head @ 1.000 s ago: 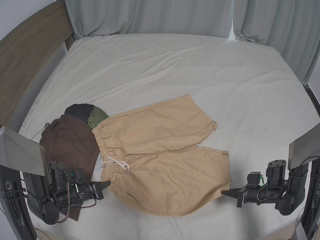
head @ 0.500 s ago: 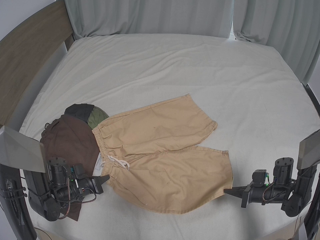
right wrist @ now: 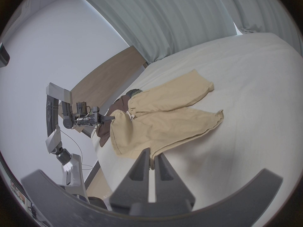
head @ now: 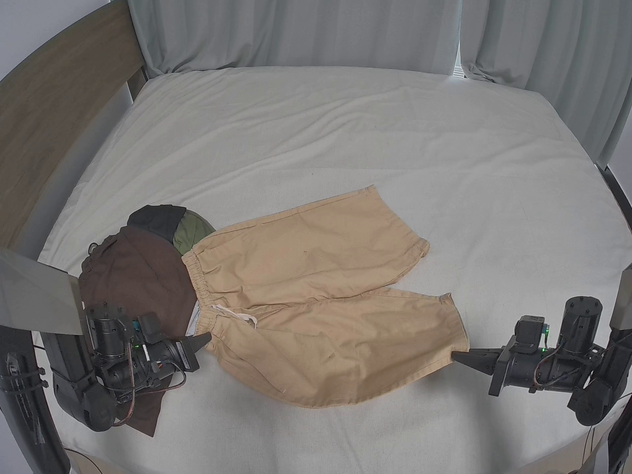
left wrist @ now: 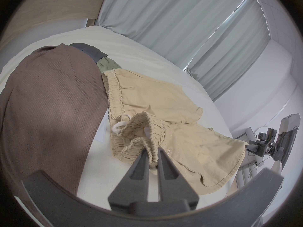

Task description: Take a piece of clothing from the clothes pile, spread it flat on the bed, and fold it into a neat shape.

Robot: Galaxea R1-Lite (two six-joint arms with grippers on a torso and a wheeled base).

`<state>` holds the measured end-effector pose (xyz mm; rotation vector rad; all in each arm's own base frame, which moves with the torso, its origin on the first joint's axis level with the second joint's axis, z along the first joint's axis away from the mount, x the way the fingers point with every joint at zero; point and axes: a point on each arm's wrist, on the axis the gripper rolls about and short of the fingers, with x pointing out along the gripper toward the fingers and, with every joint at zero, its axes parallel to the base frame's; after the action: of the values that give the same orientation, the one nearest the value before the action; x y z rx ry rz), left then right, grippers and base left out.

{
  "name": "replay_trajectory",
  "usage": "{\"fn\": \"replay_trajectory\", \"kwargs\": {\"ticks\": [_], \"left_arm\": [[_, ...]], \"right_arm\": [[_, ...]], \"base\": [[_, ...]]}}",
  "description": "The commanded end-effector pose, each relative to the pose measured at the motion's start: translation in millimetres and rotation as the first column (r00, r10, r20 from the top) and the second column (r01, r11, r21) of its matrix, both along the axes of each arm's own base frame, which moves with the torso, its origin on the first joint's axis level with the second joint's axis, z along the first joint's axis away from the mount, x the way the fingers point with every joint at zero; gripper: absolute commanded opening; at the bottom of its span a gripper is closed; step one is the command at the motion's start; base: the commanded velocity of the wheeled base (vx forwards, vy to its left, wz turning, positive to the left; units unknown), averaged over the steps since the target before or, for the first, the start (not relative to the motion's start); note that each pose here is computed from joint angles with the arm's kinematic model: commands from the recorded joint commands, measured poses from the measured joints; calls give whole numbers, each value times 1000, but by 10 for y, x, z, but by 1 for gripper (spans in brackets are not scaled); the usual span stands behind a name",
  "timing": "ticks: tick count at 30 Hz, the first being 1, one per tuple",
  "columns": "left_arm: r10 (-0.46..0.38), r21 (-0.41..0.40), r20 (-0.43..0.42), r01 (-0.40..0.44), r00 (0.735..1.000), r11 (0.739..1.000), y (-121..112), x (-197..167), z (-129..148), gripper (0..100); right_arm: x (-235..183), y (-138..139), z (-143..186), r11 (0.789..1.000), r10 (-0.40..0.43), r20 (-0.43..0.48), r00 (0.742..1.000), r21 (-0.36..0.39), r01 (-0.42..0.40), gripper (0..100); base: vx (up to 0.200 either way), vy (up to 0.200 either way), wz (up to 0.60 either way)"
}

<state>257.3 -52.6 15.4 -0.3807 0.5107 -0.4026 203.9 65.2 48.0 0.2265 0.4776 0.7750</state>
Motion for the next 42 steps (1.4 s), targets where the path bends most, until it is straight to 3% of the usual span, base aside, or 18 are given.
{"fn": "replay_trajectory", "kwargs": {"ticks": [1,17,42], "left_arm": [[1,-10,21,-1,1000,1000,0,-2,62,0],[21,-75,63,-16,998,997,-28,42,214,0],[82,-105,115,-70,990,992,117,69,366,0]], "right_arm": [[18,-8,64,1000,-10,26,1000,17,9,0],[232,56,248,993,-43,83,996,111,33,0],[96,139,439,991,-16,148,989,134,-4,0]], "base": [[0,0,0],[0,0,0],[0,0,0]]}}
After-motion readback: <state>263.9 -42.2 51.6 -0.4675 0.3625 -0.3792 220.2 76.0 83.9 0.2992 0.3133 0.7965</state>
